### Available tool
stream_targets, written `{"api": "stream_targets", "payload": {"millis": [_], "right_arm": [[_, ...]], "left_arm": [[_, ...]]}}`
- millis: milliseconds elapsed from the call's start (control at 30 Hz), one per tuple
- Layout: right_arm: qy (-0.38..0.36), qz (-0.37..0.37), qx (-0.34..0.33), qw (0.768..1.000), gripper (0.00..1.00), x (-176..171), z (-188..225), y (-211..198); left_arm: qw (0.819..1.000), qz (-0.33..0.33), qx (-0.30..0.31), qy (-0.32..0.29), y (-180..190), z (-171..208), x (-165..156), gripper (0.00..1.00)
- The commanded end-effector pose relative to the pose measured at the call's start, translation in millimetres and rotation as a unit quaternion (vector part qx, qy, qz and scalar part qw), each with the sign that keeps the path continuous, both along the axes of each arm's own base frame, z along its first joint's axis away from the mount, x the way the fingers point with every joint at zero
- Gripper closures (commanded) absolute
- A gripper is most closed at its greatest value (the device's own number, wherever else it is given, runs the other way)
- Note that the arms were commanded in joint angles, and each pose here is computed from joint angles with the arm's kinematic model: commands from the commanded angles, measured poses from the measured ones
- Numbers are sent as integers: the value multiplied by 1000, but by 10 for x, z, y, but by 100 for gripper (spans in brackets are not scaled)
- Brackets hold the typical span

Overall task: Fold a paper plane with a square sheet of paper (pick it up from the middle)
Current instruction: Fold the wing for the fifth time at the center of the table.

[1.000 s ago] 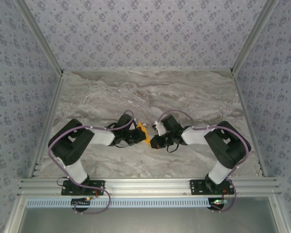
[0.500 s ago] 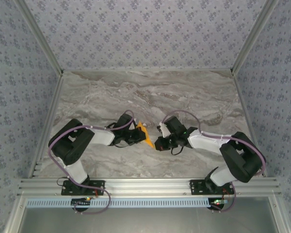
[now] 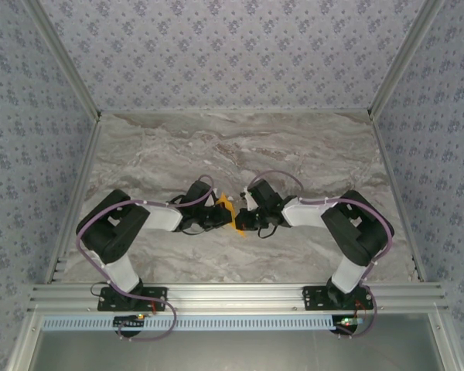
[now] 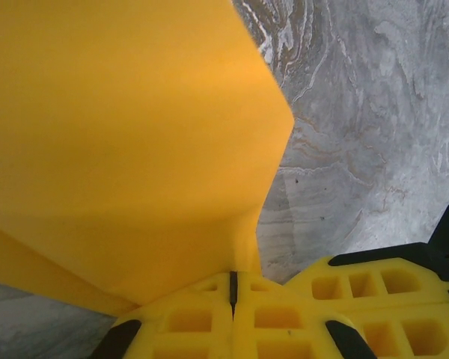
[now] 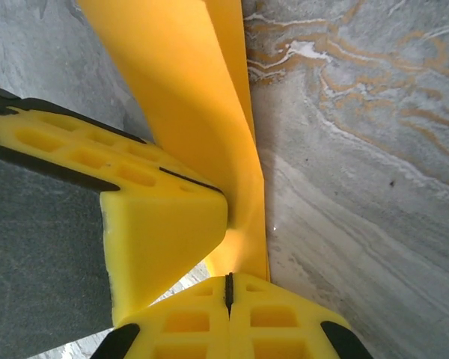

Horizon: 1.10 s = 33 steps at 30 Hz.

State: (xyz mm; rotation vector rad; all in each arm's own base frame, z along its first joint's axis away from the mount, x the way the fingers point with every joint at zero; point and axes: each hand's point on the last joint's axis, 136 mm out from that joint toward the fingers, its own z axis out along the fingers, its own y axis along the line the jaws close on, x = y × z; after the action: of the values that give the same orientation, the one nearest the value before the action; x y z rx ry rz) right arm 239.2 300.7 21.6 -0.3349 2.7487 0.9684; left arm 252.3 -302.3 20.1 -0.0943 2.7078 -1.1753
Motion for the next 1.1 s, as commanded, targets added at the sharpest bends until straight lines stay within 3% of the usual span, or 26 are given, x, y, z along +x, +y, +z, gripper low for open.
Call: {"api": "stream_targets", "payload": {"millis": [0, 233, 733, 1067], "right_arm": [[18, -8, -43, 999, 100, -61, -162, -127], [44, 3, -82, 996, 100, -219, -366, -283], [61, 11, -98, 993, 100, -285, -497, -266], [72, 14, -122, 990, 100, -344, -581, -358]], "left_arm": [[999, -18, 38, -11, 126, -47, -29, 98], [993, -64, 30, -91, 57, 368, 60, 83], [995, -49, 45, -69, -18, 168, 206, 82], [992, 7, 114, -48, 266, -106, 263, 86]]}}
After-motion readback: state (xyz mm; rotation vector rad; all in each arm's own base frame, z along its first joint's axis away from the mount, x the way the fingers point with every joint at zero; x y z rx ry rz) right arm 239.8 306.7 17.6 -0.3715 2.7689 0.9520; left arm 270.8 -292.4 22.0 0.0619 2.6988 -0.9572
